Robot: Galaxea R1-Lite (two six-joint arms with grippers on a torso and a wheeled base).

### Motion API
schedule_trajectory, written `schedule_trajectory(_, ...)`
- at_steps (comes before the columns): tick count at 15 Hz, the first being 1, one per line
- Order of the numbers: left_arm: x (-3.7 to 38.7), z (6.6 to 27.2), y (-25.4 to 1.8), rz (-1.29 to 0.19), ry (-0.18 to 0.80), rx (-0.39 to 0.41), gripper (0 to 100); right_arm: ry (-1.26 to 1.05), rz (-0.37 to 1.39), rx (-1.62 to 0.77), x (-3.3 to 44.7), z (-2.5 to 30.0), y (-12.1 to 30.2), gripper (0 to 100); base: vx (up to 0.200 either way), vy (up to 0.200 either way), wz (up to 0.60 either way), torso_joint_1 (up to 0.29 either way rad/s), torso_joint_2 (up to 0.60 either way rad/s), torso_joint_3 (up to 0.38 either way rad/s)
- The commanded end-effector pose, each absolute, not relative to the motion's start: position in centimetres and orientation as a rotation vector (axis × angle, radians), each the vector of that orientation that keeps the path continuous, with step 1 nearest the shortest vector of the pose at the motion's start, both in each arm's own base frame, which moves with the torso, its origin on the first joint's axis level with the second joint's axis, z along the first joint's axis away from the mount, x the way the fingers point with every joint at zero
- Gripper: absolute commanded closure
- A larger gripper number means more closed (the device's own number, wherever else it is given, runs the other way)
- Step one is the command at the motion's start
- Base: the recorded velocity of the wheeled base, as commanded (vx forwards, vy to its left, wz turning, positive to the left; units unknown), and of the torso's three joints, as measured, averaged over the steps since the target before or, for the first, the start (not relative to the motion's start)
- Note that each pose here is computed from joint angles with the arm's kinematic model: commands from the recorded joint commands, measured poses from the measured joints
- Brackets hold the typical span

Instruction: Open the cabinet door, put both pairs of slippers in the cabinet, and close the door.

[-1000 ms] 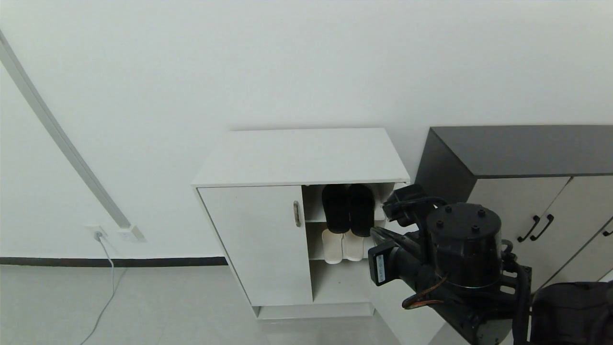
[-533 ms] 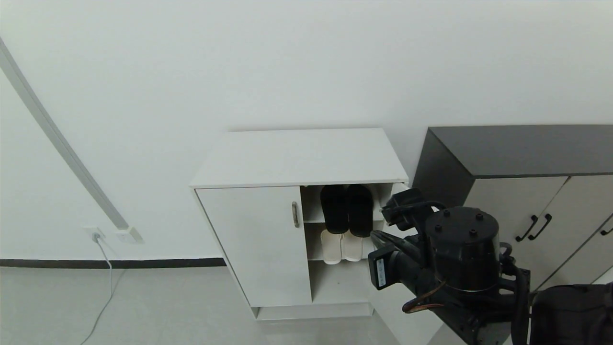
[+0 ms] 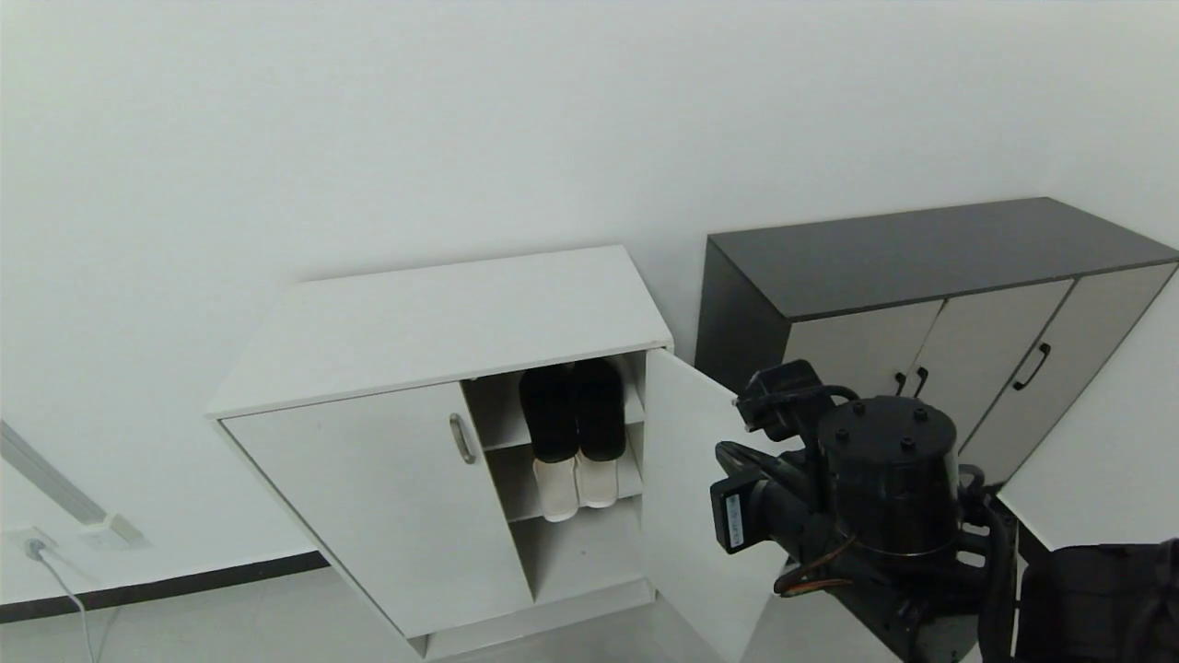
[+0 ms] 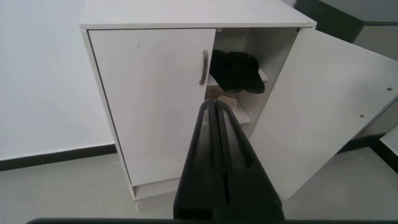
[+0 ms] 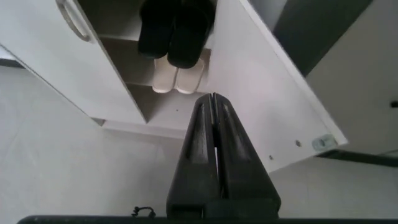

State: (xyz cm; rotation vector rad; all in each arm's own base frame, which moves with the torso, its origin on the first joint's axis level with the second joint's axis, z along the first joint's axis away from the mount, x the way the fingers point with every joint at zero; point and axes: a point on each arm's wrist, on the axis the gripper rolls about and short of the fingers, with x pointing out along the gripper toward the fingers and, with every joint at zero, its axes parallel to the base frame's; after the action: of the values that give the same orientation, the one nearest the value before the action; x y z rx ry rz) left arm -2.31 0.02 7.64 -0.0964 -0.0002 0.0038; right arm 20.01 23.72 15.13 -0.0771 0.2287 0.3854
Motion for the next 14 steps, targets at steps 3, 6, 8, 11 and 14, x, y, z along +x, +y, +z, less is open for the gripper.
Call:
schedule_trajectory(3, -2.3, 7.6, 0.0, 0.005, 0.001, -0.097, 100, 0.233, 0.383, -0.080, 20.1, 15.0, 23.7, 100, 0.000, 0.000, 0.00, 0.000, 0.00, 0.000)
schedule_trajectory(6, -2.3, 7.6, 0.0, 0.005, 0.000, -0.097, 100, 0.234, 0.383, -0.081, 20.1, 14.9, 23.7, 100, -0.133, 0.000, 0.00, 0.005, 0.00, 0.000)
schedule_trajectory(8, -2.3, 7.6, 0.0, 0.005, 0.000, -0.097, 100, 0.234, 0.383, -0.081, 20.1, 14.9, 23.7, 100, -0.200, 0.000, 0.00, 0.012, 0.00, 0.002)
schedule_trajectory(11, -2.3, 7.6, 0.0, 0.005, 0.001, -0.095, 100, 0.231, 0.367, -0.080, 20.5, 15.0, 23.4, 100, -0.133, 0.000, 0.00, -0.005, 0.00, 0.003)
schedule_trajectory(14, -2.3, 7.6, 0.0, 0.005, 0.001, -0.097, 100, 0.212, 0.268, -0.119, 23.4, 15.4, 21.6, 100, 0.000, 0.000, 0.00, 0.000, 0.00, 0.000)
